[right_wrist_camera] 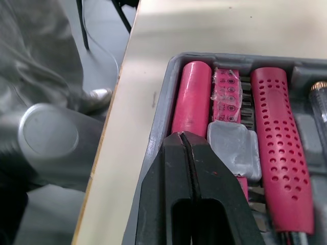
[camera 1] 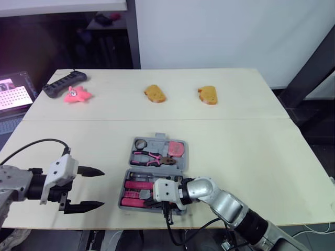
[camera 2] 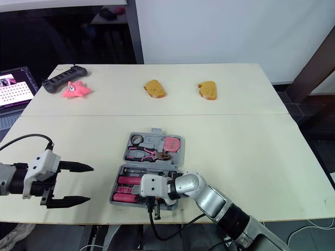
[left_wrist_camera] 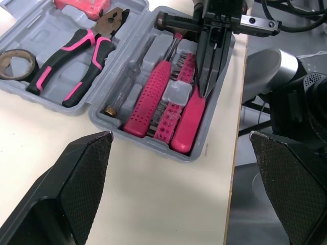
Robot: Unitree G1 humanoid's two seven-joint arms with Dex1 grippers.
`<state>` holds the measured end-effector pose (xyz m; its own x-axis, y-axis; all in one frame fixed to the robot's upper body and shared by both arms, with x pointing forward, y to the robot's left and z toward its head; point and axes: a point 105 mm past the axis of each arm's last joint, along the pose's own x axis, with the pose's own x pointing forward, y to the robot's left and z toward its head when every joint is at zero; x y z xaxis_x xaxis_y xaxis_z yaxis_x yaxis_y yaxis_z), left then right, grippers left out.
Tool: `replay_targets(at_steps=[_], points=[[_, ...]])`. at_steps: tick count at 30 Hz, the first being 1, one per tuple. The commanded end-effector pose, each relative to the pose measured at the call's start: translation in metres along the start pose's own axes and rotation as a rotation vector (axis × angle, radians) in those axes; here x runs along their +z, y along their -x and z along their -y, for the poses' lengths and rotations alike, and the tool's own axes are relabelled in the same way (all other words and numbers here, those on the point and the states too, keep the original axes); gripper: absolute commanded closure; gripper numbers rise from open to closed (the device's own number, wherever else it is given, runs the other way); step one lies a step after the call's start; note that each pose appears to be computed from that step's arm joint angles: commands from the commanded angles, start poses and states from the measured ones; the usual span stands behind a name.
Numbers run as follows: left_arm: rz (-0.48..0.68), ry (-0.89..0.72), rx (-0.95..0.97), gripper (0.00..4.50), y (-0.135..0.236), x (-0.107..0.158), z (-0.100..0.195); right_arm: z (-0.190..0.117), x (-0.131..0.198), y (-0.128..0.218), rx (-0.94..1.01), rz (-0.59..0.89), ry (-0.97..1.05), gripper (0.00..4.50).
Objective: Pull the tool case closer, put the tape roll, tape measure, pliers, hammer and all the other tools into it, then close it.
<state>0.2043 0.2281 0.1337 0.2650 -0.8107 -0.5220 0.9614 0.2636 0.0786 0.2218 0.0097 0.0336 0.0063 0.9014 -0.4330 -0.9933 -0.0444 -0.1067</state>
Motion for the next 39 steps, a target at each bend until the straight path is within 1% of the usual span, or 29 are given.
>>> replay_targets(at_steps=[1,3,4,5,6,8,9,11,13,15,16,18,24,34,39], points=[[0.023,-0.018,0.020,0.00,-0.001,0.003,-0.004,0.019,0.032,0.021,-0.091,0.119,0.054,4.48],[0.041,-0.013,0.055,0.00,-0.002,0.002,-0.010,0.028,0.042,0.039,-0.132,0.160,0.010,4.48],[0.043,-0.017,0.075,0.00,-0.002,0.000,-0.013,0.033,0.048,0.049,-0.163,0.200,0.011,4.48],[0.042,-0.022,0.095,0.00,-0.002,-0.003,-0.017,0.039,0.049,0.060,-0.199,0.201,0.021,4.48],[0.046,-0.017,0.102,0.00,-0.001,-0.005,-0.019,0.043,0.047,0.069,-0.224,0.180,0.036,4.48],[0.041,-0.001,0.074,0.00,-0.001,-0.013,-0.017,0.043,0.036,0.086,-0.207,0.105,0.024,4.48],[0.038,0.006,0.069,0.24,-0.002,-0.017,-0.018,0.047,0.029,0.099,-0.223,0.063,0.043,4.50],[0.058,0.036,0.078,0.87,-0.005,-0.023,-0.024,0.054,0.015,0.129,-0.259,-0.019,0.070,4.50],[0.050,0.040,0.074,1.88,-0.005,-0.030,-0.028,0.059,0.007,0.142,-0.291,-0.058,0.078,4.50],[0.053,0.027,0.099,2.90,-0.011,-0.037,-0.042,0.061,-0.014,0.156,-0.313,-0.160,0.103,4.50],[0.039,0.006,0.106,3.51,-0.015,-0.041,-0.048,0.063,-0.020,0.159,-0.324,-0.181,0.101,4.50],[0.029,-0.005,0.097,4.46,-0.022,-0.047,-0.052,0.064,-0.027,0.160,-0.331,-0.202,0.106,4.50],[0.033,-0.019,0.079,4.46,-0.045,-0.054,-0.068,0.064,-0.046,0.152,-0.319,-0.278,0.137,4.50],[0.041,-0.074,0.093,4.46,-0.070,-0.050,-0.089,0.062,-0.054,0.138,-0.310,-0.294,0.150,4.50],[0.069,-0.076,0.081,4.46,-0.088,-0.044,-0.091,0.064,-0.052,0.127,-0.294,-0.291,0.167,4.50]])
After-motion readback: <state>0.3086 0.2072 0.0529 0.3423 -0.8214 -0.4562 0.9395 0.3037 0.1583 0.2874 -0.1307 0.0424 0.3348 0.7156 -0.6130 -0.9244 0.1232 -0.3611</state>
